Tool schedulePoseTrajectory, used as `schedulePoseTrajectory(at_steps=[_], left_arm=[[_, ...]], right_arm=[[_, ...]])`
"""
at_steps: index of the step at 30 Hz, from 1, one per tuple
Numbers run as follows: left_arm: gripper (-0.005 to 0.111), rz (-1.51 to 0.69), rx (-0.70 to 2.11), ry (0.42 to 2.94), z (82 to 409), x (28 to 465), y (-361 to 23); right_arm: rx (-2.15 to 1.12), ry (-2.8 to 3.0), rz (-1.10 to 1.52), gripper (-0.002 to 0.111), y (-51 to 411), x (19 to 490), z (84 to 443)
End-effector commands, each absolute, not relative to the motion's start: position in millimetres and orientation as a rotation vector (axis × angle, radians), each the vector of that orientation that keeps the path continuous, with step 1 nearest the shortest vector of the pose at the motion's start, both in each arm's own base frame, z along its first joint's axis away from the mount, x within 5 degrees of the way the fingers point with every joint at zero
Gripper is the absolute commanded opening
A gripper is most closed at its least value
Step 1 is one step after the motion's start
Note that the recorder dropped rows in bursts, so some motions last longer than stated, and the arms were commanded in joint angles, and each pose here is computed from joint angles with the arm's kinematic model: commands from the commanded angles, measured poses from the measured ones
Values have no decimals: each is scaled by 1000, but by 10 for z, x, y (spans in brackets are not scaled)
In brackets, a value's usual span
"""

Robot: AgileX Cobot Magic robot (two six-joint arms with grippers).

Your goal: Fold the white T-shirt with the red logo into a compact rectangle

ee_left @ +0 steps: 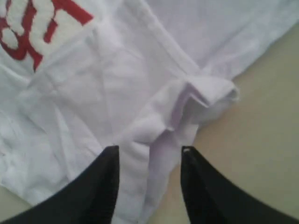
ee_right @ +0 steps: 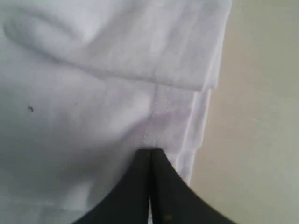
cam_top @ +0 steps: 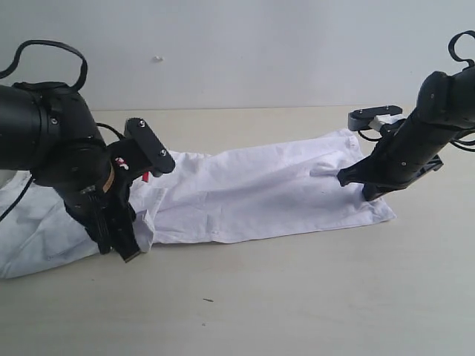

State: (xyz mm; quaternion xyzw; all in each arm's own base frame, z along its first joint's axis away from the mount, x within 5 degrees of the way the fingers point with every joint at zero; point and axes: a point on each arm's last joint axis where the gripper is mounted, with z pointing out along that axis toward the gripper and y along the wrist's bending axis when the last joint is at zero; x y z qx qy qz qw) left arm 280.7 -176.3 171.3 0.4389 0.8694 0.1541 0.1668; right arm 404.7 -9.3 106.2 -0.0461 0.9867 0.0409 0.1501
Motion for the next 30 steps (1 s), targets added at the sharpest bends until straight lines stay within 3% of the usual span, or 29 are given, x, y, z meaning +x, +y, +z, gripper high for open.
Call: schedulePoseTrajectory(at_steps=[1, 6, 13, 19, 25, 30], left_arm=[[47, 466, 1253, 2527, 1597, 2799, -1577], [47, 570, 1067, 2481, 1591, 2953, -1357], [47, 496, 1205, 2531, 1463, 2939, -1339], [47, 484, 1171, 2520, 1586, 2916, -1349], [47, 337, 1257, 2525, 1492, 2852, -1426], [47, 410, 1253, 2525, 1392, 2924, -1362]], right_arm=[[-122, 2863, 152, 0, -69, 4018, 1042], [-127, 2858, 149, 0, -70, 4022, 1043], [-144, 2849, 143, 0, -72, 4030, 1044], [-144, 2849, 143, 0, -72, 4030, 1044], [-144, 2849, 143, 0, -72, 4030, 1044], [-144, 2849, 143, 0, -72, 4030, 1044]])
